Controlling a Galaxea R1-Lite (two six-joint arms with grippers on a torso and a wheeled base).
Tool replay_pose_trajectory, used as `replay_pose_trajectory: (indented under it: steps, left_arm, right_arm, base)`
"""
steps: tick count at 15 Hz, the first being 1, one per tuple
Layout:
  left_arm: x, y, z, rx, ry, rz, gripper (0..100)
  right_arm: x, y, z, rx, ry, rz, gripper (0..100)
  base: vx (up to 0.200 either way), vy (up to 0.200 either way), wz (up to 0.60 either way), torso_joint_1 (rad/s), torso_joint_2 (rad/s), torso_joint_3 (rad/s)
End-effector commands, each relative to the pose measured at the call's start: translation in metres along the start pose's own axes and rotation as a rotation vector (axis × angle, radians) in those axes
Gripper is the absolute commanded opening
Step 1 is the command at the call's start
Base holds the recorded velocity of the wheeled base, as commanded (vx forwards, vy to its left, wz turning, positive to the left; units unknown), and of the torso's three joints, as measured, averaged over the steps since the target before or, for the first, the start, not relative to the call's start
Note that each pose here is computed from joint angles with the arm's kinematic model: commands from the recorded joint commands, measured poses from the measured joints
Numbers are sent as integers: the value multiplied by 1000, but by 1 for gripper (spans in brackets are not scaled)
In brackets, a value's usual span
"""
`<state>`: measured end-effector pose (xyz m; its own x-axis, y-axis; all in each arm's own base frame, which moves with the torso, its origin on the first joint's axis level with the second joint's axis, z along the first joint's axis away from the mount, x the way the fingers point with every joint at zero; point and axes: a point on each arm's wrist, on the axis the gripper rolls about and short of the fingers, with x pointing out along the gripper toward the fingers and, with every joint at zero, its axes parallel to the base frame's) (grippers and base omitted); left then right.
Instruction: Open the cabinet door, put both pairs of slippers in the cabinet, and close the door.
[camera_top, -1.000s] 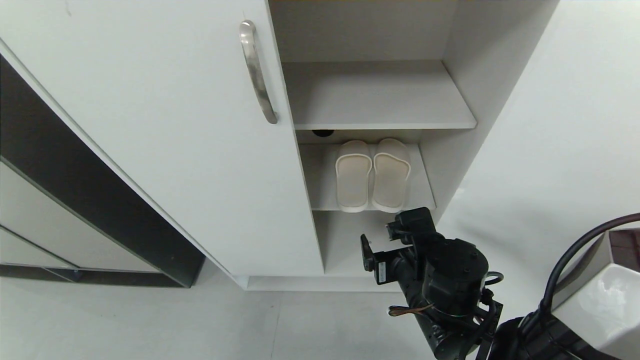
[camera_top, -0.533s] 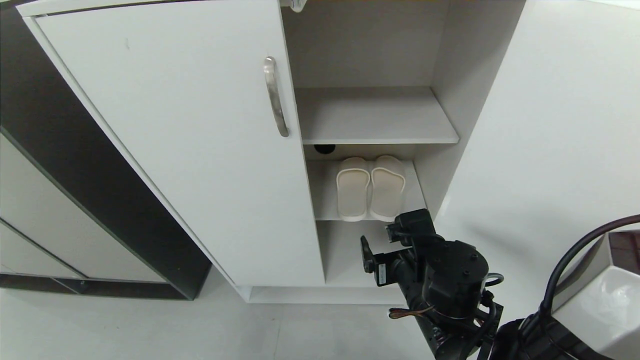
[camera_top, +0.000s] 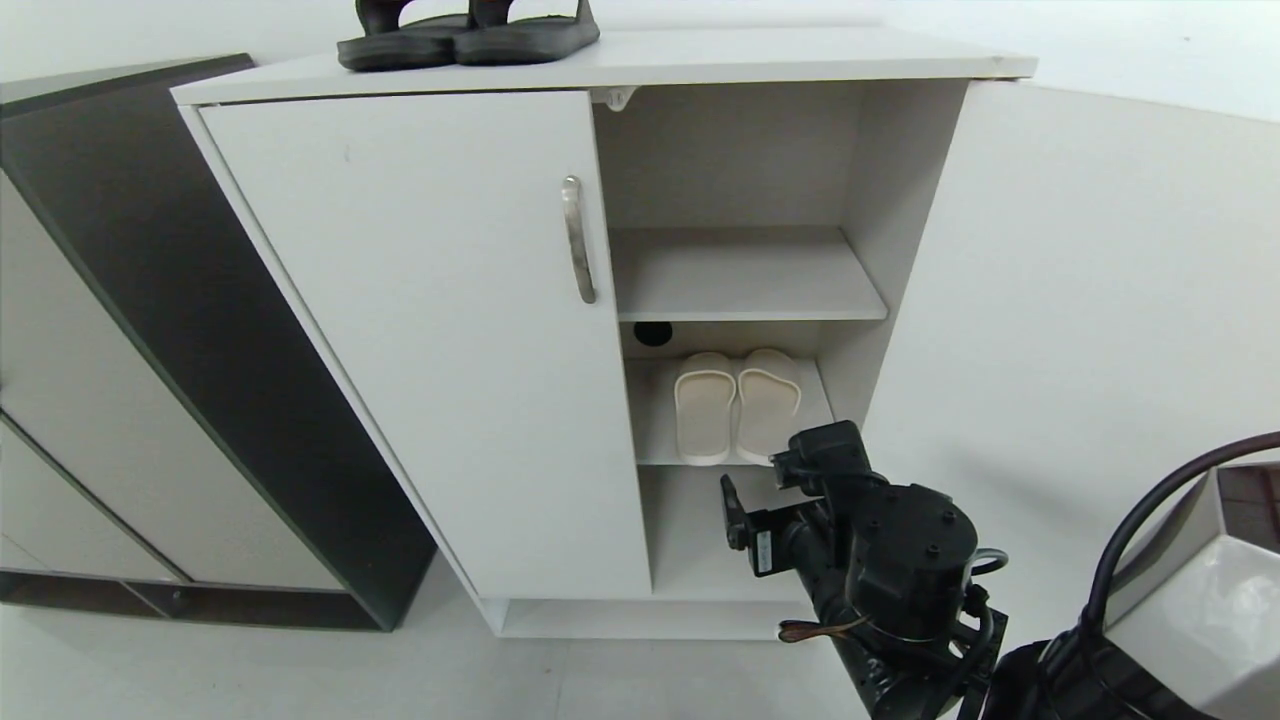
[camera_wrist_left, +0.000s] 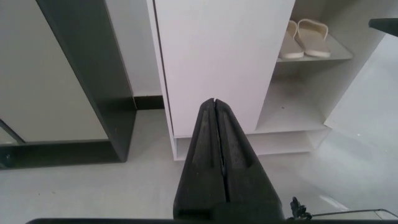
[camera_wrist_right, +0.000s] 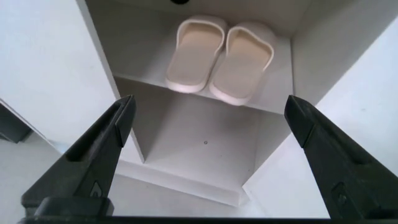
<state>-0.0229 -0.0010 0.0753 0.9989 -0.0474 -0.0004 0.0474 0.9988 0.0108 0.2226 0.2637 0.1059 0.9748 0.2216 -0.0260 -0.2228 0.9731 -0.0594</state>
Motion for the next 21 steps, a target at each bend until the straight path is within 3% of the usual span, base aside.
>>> replay_pose_trajectory:
  steps: [1,2,5,10,21]
  left_arm:
    - [0,0,0,0,0,1,0]
    - [0,0,0,-2,0,1,0]
    - [0,0,0,0,0,1,0]
    - [0,0,0,-2,1,1,0]
    - [0,0,0,0,0,1,0]
  right_arm:
    - [0,0,-1,-2,2,0,100]
    - [-1,0,0,4,-1,20,100]
    - [-29,-8,5,33,6,283,100]
    - [-45,-16,10,100,21,454,100]
    - [-42,-14,0,75,54,453,100]
  base:
    - [0,0,0,2,-2,207]
    - [0,0,0,7,2,198]
    - [0,0,0,5,3,104]
    - [0,0,0,0,0,0]
    - [0,18,0,2,0,13]
